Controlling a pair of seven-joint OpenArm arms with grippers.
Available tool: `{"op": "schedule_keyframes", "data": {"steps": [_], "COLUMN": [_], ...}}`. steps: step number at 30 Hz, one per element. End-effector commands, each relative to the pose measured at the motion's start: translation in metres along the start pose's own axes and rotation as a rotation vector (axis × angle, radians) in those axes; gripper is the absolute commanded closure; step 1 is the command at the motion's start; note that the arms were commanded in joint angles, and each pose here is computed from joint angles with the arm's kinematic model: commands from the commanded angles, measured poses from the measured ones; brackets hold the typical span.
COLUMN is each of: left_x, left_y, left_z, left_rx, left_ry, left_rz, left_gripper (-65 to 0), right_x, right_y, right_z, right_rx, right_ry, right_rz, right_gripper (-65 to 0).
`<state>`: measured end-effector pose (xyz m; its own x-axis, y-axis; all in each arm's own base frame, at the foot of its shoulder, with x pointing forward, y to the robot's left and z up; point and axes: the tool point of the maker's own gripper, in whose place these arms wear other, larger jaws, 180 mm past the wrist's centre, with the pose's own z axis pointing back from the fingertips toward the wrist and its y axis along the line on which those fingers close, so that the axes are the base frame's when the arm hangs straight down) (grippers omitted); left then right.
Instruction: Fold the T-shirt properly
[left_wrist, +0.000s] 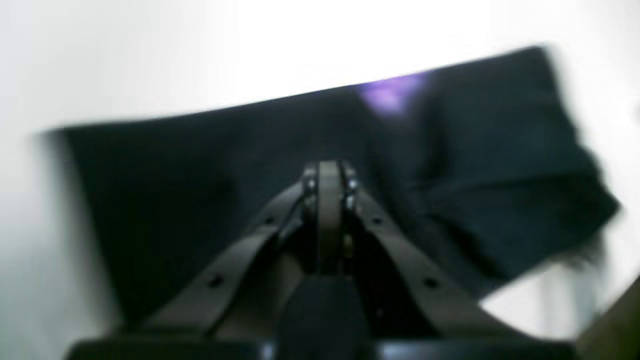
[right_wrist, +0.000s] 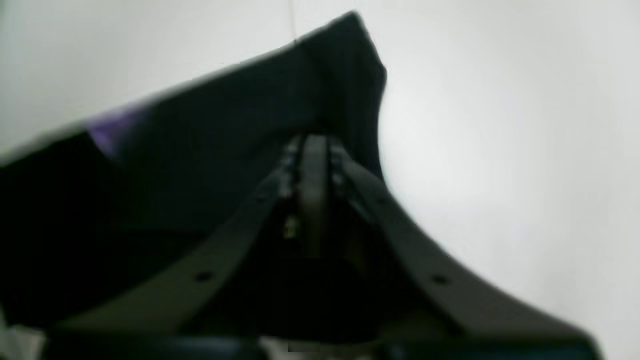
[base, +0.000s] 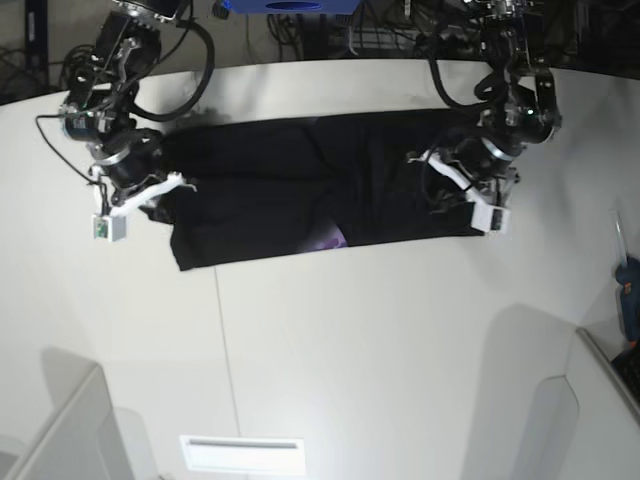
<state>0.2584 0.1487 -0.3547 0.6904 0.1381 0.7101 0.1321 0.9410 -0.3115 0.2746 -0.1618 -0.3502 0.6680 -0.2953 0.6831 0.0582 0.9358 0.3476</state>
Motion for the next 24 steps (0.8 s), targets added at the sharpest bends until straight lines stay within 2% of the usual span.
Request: {"op": "schedule_keyframes", "data": {"steps": [1,4,6,10,16,20,24], "left_x": [0.012,0.006,0.003,-0.012,-0.034,-0.057,-0.067], "left_y": [0.008,0.046,0.067,0.095,0.101,0.114,0.116], "left_z": [0.009,0.029,0.043,0.066,0.074,0.073,0.070], "left_rx": [0.013,0.114,0.175,0.255,0.203,0.224,0.211], "left_ry": [-0.045,-0.040,-0.039,-0.018,-0.045,0.028,0.055], "left_rz": [-0.007,0.004,0.009,0.030,-0.040,-0.100,-0.095], "left_gripper": [0.0,0.0,0.0,0.0,0.0,0.0,0.0], "right_x": [0.019,0.024,0.026,0.024,0.005,-0.006,-0.015], "right_y": [0.000,0.004,0.000,-0.022,-0.046,-0.055,-0.057], "right_z": [0.005,0.004,0.001,-0.018,-0.040,-0.046,-0.046], "right_rx": [0.024,0.112,0.143,0.132,0.113,0.104,0.105], "right_ry": [-0.042,-0.004,0.020,0.083,0.181,0.223,0.248], "right_rz": [0.009,-0.026,-0.048,-0.083,-0.154,-0.182,-0.192], "right_gripper": [-21.2,-43.4,-51.0,-50.0,-49.2,-49.2,-49.2]}}
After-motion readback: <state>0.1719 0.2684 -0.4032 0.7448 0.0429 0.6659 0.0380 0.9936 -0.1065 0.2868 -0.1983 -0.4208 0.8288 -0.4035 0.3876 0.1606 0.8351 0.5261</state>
